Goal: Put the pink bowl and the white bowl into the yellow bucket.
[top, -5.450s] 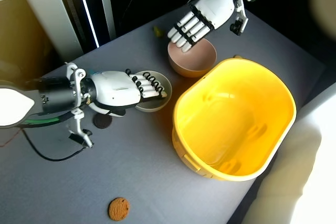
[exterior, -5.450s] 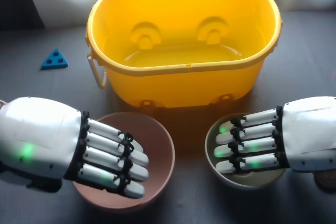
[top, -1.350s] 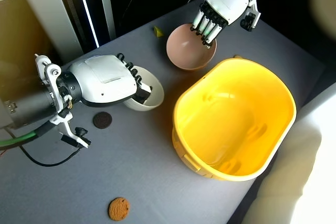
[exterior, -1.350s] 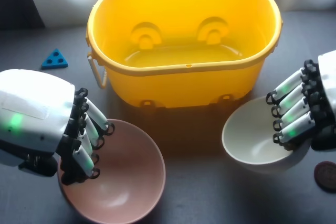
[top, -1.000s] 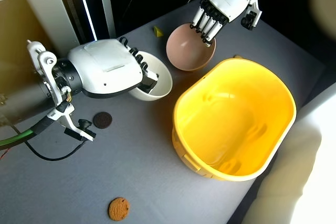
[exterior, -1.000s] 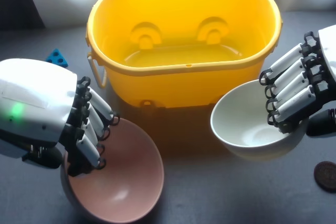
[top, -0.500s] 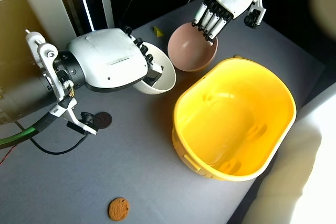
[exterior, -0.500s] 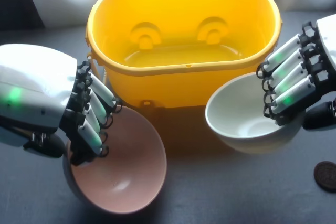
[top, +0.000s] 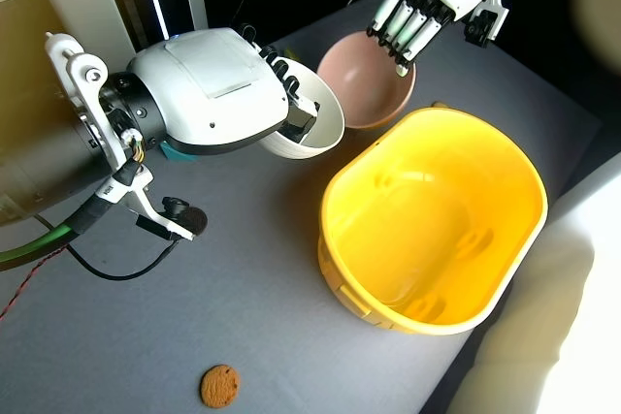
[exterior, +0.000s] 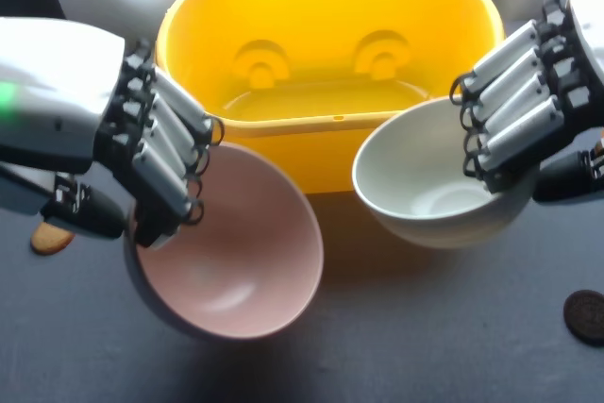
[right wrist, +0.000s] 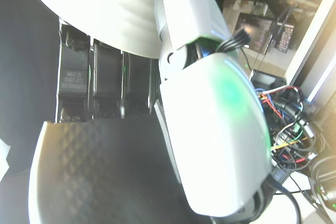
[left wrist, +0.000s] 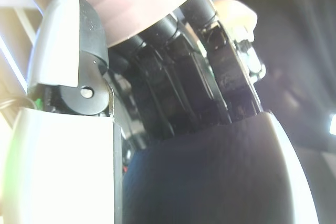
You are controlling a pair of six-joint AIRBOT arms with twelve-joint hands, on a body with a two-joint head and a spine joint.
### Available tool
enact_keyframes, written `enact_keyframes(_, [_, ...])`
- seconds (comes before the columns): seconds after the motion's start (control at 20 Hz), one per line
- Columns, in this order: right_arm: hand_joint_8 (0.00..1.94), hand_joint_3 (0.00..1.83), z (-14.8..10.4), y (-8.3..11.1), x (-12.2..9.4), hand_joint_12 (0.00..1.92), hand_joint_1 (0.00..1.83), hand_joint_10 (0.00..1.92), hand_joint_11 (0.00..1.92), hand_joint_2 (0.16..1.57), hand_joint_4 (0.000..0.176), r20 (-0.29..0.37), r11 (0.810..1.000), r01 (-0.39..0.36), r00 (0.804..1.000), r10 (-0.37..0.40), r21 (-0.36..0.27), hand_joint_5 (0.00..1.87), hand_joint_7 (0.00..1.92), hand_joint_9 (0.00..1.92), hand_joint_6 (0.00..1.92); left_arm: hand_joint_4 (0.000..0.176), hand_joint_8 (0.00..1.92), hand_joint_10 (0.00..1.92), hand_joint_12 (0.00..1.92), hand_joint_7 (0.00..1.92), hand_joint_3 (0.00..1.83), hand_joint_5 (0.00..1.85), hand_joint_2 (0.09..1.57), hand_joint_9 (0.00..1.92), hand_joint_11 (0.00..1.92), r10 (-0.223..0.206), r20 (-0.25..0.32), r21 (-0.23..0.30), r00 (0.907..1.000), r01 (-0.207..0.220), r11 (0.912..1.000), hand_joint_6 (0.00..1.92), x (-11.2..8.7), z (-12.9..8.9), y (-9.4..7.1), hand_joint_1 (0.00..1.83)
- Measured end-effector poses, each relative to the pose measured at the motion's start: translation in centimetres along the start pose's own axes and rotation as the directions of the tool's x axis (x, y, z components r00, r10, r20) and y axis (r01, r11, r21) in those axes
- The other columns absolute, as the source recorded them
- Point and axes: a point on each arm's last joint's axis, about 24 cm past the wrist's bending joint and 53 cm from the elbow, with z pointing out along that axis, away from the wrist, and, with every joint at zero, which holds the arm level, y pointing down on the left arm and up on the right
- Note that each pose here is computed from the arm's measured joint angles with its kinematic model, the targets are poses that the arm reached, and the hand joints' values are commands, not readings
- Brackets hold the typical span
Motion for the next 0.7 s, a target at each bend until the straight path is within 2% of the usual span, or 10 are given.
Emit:
enact_keyframes(0.15, [0.93, 0.00, 0.1, -0.2, -0.5, 1.13, 1.37, 1.18, 0.75, 1.14, 0.000, 0.012, 1.000, 0.019, 1.000, -0.019, 0.011, 0.77, 0.98, 0.93, 1.23, 0.000, 0.82, 1.12, 1.04, 1.05, 0.00, 0.91, 1.11, 0.90, 0.67, -0.008, 0.012, 0.010, 0.9999, 0.008, 0.9999, 1.14, -0.5, -0.2, -0.2, 1.37])
enact_keyframes(0.3, [0.93, 0.00, 0.1, -0.7, -0.9, 1.12, 1.37, 1.18, 0.75, 1.14, 0.000, 0.015, 0.996, 0.078, 0.997, -0.079, 0.034, 0.76, 0.98, 0.93, 1.23, 0.000, 0.81, 1.13, 1.07, 1.06, 0.00, 0.92, 1.11, 0.89, 0.62, -0.013, 0.025, 0.008, 0.9996, 0.013, 0.9999, 1.11, -1.0, -0.4, 0.2, 1.37])
enact_keyframes(0.4, [0.93, 0.00, 0.2, -0.8, -2.0, 1.14, 1.37, 1.20, 0.75, 1.14, 0.000, 0.040, 0.989, 0.141, 0.989, -0.143, 0.048, 0.76, 0.97, 0.92, 1.24, 0.000, 0.80, 1.13, 1.09, 1.06, 0.00, 0.94, 1.10, 0.89, 0.60, -0.028, 0.051, 0.011, 0.9983, 0.027, 0.9996, 1.09, -1.8, -0.5, 0.5, 1.37])
enact_keyframes(0.45, [0.95, 0.00, 0.2, -0.8, -2.6, 1.14, 1.37, 1.21, 0.73, 1.15, 0.000, 0.054, 0.986, 0.160, 0.985, -0.163, 0.057, 0.75, 0.96, 0.91, 1.27, 0.000, 0.87, 1.17, 1.07, 1.01, 0.00, 0.90, 1.12, 0.87, 0.64, -0.037, 0.063, 0.012, 0.9973, 0.036, 0.9993, 1.16, -2.2, -0.6, 0.6, 1.37])
enact_keyframes(0.55, [0.92, 0.00, 0.3, -0.9, -3.8, 1.14, 1.37, 1.19, 0.73, 1.14, 0.000, 0.080, 0.977, 0.201, 0.975, -0.207, 0.073, 0.76, 0.97, 0.93, 1.24, 0.000, 0.82, 1.11, 1.04, 1.07, 0.00, 0.94, 1.10, 0.90, 0.63, -0.035, 0.081, 0.017, 0.9961, 0.034, 0.9993, 1.06, -3.0, -0.7, 0.6, 1.37])
enact_keyframes(0.65, [0.92, 0.00, 0.3, -0.7, -5.2, 1.14, 1.37, 1.20, 0.73, 1.14, 0.000, 0.116, 0.969, 0.231, 0.964, -0.240, 0.084, 0.76, 0.97, 0.92, 1.24, 0.000, 0.86, 1.15, 1.07, 1.03, 0.00, 0.90, 1.12, 0.88, 0.65, -0.035, 0.092, 0.031, 0.9951, 0.032, 0.9990, 1.12, -3.8, -0.4, 0.5, 1.37])
enact_keyframes(0.7, [0.92, 0.00, 0.2, -0.8, -5.5, 1.15, 1.37, 1.21, 0.72, 1.14, 0.000, 0.125, 0.966, 0.240, 0.960, -0.250, 0.091, 0.81, 0.96, 0.91, 1.22, 0.000, 0.83, 1.16, 1.11, 1.05, 0.00, 0.90, 1.12, 0.87, 0.60, -0.034, 0.099, 0.039, 0.9945, 0.030, 0.9988, 1.13, -4.2, -0.3, 0.4, 1.37])
